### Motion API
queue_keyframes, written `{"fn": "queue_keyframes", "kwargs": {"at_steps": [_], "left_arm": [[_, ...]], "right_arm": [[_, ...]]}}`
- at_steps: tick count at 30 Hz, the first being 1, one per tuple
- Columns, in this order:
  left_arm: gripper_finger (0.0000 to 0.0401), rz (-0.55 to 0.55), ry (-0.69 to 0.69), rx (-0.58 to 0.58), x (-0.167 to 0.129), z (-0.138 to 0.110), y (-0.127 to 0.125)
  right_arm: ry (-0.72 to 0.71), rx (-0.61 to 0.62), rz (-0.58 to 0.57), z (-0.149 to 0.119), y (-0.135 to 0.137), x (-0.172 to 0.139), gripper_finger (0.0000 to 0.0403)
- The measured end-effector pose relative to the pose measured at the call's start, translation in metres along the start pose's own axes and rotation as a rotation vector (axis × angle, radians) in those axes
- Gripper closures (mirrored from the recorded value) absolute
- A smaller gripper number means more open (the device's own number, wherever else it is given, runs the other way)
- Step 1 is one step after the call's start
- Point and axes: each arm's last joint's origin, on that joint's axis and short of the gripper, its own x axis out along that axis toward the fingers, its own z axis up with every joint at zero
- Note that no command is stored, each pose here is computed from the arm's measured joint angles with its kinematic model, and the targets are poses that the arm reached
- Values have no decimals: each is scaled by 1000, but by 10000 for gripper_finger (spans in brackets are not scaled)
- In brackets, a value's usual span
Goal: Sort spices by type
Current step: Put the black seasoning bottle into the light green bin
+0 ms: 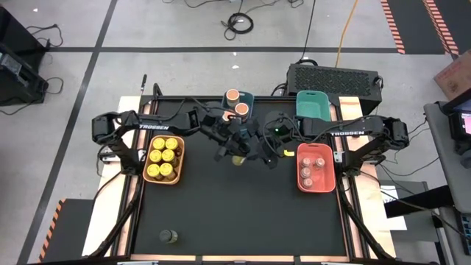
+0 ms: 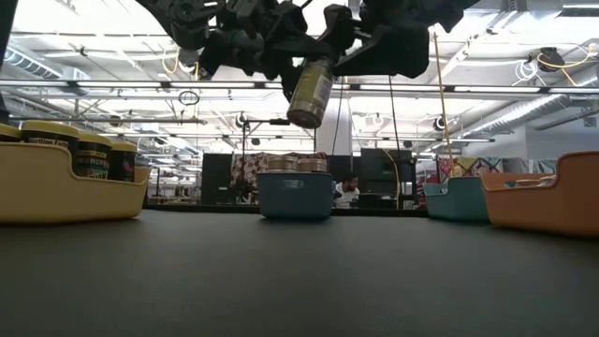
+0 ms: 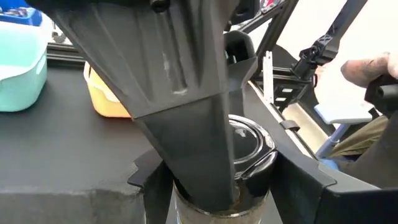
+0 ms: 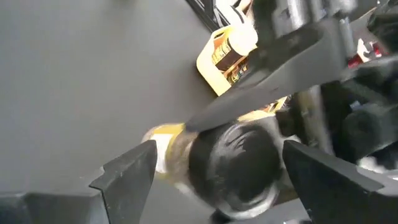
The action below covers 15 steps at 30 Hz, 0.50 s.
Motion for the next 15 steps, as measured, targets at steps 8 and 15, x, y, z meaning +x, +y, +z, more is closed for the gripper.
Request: {"fn": "queue_keyframes", "kwargs": {"at_steps": [8,15], "left_arm": [[182,-5,25,-18,9,-5,5],[182,-27,39,-48,13,-5,9]], "right_arm": [[-12,-14,-12,0,-1,4,62],[29,24,30,-7,4,13,76]]}}
